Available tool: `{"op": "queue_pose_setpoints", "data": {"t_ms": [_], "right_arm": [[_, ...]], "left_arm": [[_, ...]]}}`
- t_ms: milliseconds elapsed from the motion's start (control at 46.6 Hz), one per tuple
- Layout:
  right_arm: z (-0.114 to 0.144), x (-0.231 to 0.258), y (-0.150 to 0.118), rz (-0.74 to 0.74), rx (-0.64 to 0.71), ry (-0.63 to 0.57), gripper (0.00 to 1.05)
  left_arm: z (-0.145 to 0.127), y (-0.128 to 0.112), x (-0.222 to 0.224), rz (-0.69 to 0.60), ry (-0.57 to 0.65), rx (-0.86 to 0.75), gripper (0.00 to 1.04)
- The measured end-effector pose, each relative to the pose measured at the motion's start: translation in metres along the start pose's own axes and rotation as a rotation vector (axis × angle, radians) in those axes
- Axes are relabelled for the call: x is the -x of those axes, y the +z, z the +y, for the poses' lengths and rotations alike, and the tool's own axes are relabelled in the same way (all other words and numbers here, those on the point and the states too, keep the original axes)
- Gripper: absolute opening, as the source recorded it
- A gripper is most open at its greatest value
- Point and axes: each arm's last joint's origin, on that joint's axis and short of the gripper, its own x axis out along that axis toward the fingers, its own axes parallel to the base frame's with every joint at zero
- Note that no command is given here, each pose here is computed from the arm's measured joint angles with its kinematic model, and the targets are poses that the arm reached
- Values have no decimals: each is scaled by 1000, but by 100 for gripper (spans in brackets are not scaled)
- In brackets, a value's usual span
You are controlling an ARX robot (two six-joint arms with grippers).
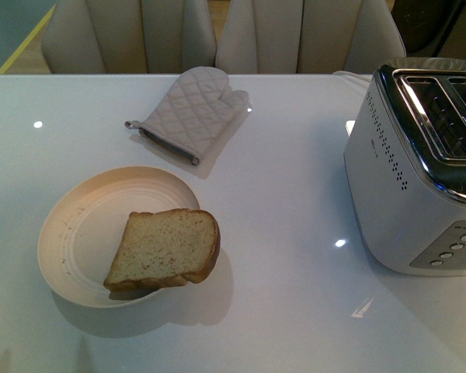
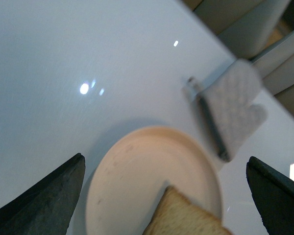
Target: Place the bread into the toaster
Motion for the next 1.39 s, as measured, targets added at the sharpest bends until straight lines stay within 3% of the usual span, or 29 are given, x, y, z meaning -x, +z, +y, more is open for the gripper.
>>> {"op": "queue_pose_setpoints", "data": {"t_ms": [129, 215, 322, 429, 536, 687, 1395], "right_arm": [[0, 0, 0, 0, 0, 0, 96], [0, 0, 0, 0, 0, 0, 96], [0, 0, 0, 0, 0, 0, 96], [0, 0, 0, 0, 0, 0, 96], [0, 0, 0, 0, 0, 0, 96], [0, 0, 0, 0, 0, 0, 96], [0, 0, 0, 0, 0, 0, 96]], "left_arm": [[-26, 27, 50, -196, -142, -53, 97], [-30, 36, 77, -341, -259, -224, 85], [-28, 37, 101, -466, -272, -424, 69], [-21, 29, 109, -496, -245, -555, 50], [-12, 17, 113, -481, -226, -602, 26], [-8, 13, 121, -497, -227, -615, 3], [10, -7, 144, -512, -231, -622, 3]]}}
